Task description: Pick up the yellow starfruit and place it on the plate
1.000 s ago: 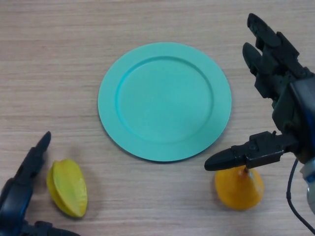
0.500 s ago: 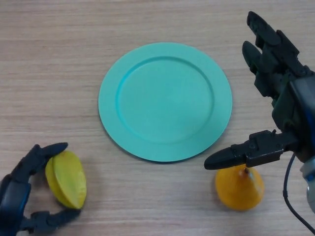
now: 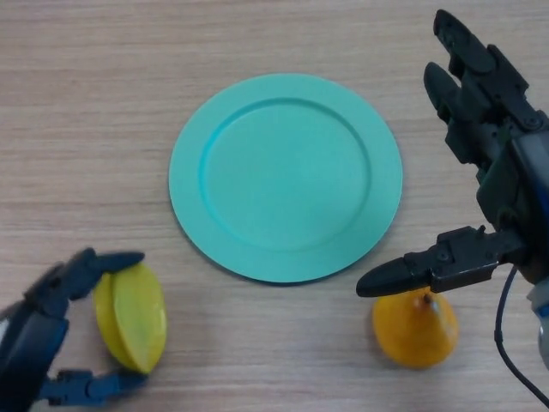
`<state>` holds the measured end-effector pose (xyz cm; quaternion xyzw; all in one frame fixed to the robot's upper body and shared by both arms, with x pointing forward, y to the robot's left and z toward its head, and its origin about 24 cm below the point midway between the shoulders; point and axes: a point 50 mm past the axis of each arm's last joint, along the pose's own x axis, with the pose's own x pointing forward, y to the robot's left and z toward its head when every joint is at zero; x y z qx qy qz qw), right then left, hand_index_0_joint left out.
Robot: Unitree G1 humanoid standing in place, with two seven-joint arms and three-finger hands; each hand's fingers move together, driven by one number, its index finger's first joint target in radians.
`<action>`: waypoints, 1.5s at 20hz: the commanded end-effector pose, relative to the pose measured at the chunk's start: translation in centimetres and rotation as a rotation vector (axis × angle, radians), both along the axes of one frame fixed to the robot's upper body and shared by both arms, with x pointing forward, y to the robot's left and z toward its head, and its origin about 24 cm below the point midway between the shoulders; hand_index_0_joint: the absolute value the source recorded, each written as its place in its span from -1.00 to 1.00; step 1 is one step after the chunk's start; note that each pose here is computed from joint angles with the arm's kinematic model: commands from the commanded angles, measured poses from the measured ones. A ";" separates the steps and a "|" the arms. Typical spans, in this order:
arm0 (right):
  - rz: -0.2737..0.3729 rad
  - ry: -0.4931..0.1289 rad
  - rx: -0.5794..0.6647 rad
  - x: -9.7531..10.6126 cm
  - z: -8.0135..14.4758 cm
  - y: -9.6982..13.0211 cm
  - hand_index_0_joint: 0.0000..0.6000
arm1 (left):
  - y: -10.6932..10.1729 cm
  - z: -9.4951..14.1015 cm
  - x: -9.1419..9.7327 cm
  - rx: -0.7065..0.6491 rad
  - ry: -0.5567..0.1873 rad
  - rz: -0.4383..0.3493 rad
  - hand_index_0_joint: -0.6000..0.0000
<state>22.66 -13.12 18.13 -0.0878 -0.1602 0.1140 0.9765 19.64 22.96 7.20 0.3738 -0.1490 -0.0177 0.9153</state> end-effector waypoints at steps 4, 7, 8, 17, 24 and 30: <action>0.002 -0.216 0.026 -1.4 3.1 -0.4 -1.00 | -1.2 5.7 0.8 -0.008 -0.189 -0.073 -1.00; 0.003 -0.207 0.016 -1.4 3.0 -0.3 -1.00 | -2.9 7.0 3.1 -0.026 -0.194 -0.159 -1.00; 0.003 -0.206 0.017 -1.4 3.0 -0.3 -1.00 | -3.2 7.0 3.5 -0.038 -0.185 -0.171 -1.00; -0.017 -0.229 0.028 -1.5 3.2 -1.0 -1.00 | -8.2 5.7 10.0 -0.126 -0.145 -0.206 -1.00; -0.028 -0.231 0.021 -1.3 3.1 -1.2 -1.00 | -8.2 5.4 11.7 -0.300 -0.072 -0.158 -0.50; -0.021 -0.233 0.016 -1.1 3.1 -1.0 -1.00 | -7.4 7.2 10.9 -0.299 -0.114 -0.103 1.00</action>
